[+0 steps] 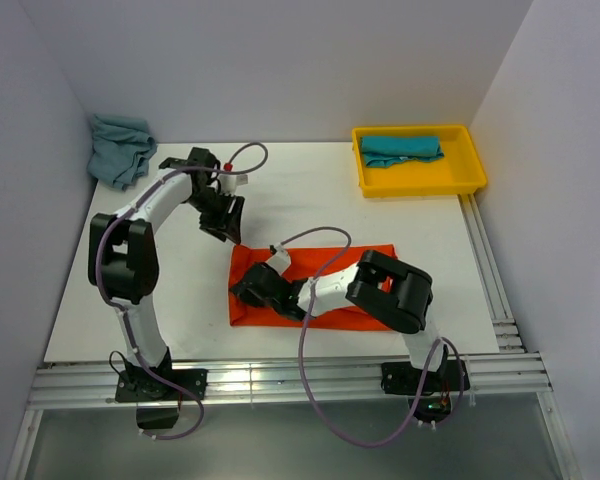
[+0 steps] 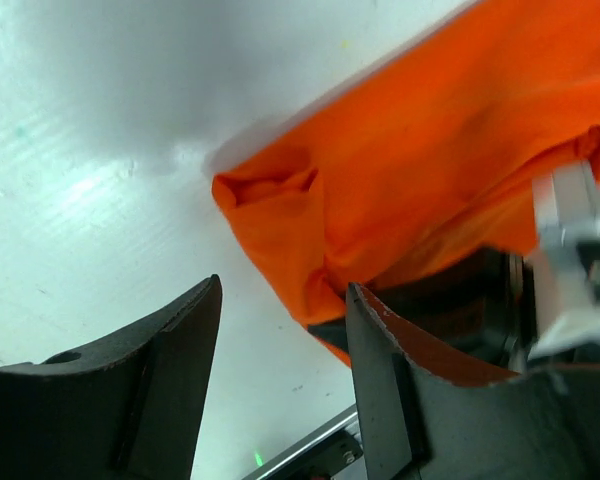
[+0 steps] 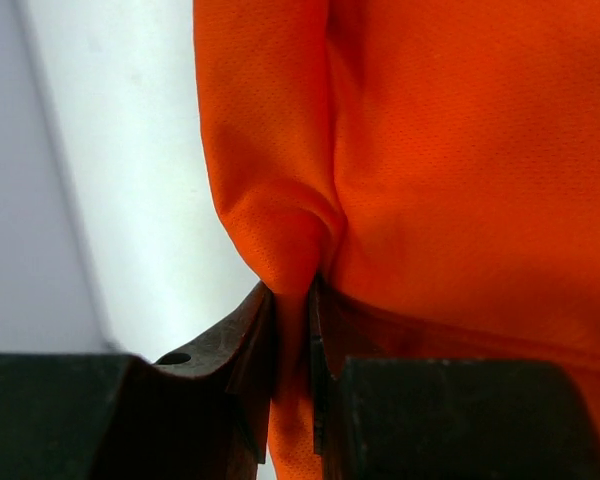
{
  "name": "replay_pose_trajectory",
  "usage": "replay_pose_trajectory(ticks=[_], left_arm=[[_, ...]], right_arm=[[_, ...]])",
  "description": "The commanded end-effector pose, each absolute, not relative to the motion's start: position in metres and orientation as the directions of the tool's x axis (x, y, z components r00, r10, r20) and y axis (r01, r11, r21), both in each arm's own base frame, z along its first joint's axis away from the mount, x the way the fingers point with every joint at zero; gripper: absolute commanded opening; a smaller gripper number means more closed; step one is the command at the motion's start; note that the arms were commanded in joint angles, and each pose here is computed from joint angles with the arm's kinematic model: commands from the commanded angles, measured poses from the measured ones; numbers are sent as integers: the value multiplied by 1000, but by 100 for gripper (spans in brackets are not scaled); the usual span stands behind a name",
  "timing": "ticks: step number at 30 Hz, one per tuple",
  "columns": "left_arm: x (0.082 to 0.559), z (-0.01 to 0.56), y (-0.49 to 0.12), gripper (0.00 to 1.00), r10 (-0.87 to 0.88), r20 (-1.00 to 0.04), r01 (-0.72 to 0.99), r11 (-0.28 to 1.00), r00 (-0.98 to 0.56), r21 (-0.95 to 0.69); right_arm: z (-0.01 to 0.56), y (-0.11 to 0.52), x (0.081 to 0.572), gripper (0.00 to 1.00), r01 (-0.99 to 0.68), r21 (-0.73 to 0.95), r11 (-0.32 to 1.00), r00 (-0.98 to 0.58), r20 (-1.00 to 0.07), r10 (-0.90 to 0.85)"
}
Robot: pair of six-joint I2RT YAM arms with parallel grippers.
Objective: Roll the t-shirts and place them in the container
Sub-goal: Roll the tshirt
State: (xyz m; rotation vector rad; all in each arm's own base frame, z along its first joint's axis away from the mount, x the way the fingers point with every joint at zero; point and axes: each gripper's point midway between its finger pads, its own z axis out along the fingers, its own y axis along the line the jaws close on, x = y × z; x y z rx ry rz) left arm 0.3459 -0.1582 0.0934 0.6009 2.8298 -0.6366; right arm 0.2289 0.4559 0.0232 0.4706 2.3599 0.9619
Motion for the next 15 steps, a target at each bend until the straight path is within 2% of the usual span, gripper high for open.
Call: replay_pose_trajectory(ticks=[1,9,15], left_arm=[[327,111,-153,58,351,-290,451,767,-890,-456],[294,70,-143,58,354,-252,435,724,-901,-536],[295,34,-148,57,311,-236,391,728,-920,-563]], right_arm=[[33,465,219,9,118,845,521,-828,-206,522],[29,459,213,8,188,925,329,-828,-31,559],[24,454,209,7,231,948,218,-815,66,576]])
